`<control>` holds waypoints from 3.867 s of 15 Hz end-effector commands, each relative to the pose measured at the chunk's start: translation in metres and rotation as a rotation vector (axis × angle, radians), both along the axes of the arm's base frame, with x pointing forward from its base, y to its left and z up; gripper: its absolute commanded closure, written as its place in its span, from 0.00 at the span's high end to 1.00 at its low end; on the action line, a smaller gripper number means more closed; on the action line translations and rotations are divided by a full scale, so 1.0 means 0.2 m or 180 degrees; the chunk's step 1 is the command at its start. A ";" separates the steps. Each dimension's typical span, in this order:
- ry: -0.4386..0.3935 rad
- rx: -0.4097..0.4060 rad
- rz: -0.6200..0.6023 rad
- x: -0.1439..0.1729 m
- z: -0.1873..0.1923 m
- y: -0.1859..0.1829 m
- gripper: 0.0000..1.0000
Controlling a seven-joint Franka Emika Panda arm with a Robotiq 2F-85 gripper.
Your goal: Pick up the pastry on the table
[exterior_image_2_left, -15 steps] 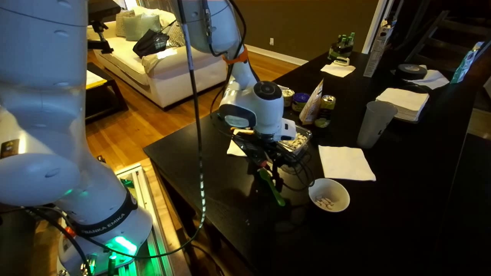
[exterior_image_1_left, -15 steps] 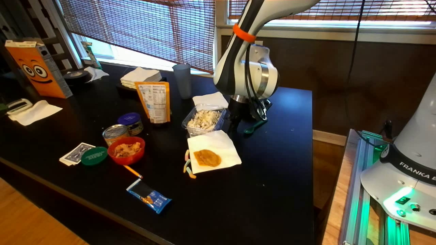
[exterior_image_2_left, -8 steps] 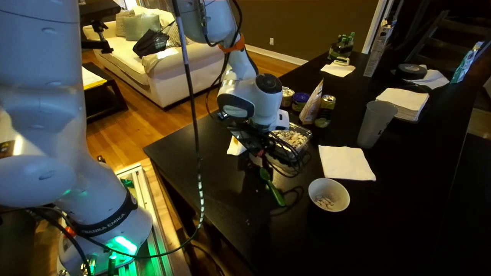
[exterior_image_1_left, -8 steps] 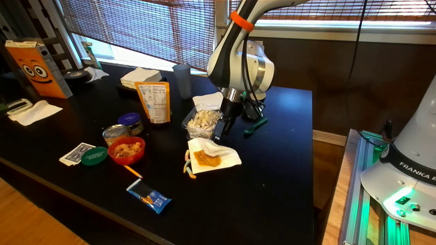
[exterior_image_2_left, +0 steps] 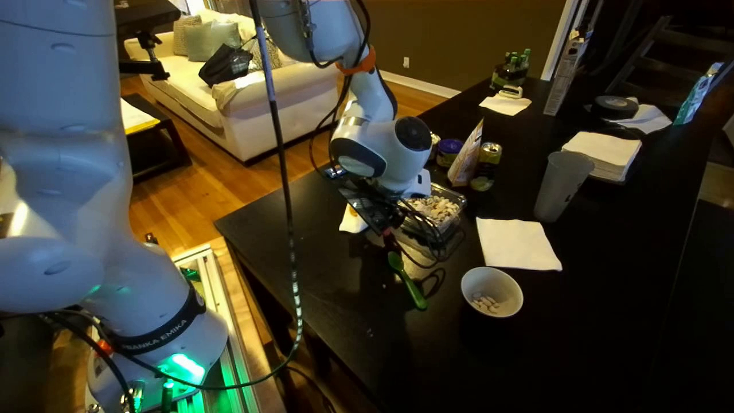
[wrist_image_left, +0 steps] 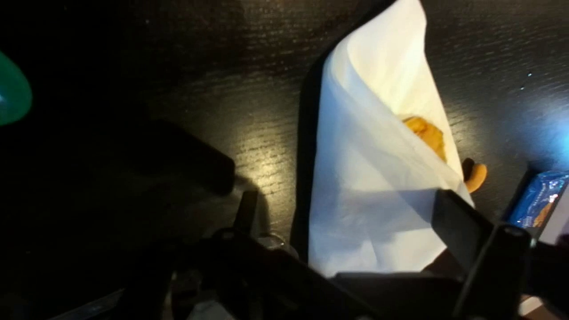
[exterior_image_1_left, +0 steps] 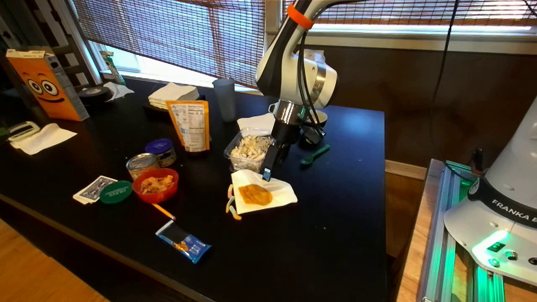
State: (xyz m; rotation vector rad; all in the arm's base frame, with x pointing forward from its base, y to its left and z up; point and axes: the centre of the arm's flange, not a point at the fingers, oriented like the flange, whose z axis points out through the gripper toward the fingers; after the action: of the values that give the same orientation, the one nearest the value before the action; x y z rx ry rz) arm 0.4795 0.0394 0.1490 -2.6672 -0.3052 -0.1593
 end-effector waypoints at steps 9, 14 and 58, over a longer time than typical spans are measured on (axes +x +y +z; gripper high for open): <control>0.0151 0.0673 0.0229 0.09 -0.14 0.07 1.00; 0.0201 0.0798 0.0260 0.10 -0.14 0.06 1.00; 0.0129 0.0234 0.0379 0.05 0.10 0.47 1.00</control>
State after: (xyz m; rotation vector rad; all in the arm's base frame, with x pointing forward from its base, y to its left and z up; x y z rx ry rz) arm 0.4784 0.1366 0.1718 -2.6176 -0.4315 -0.1061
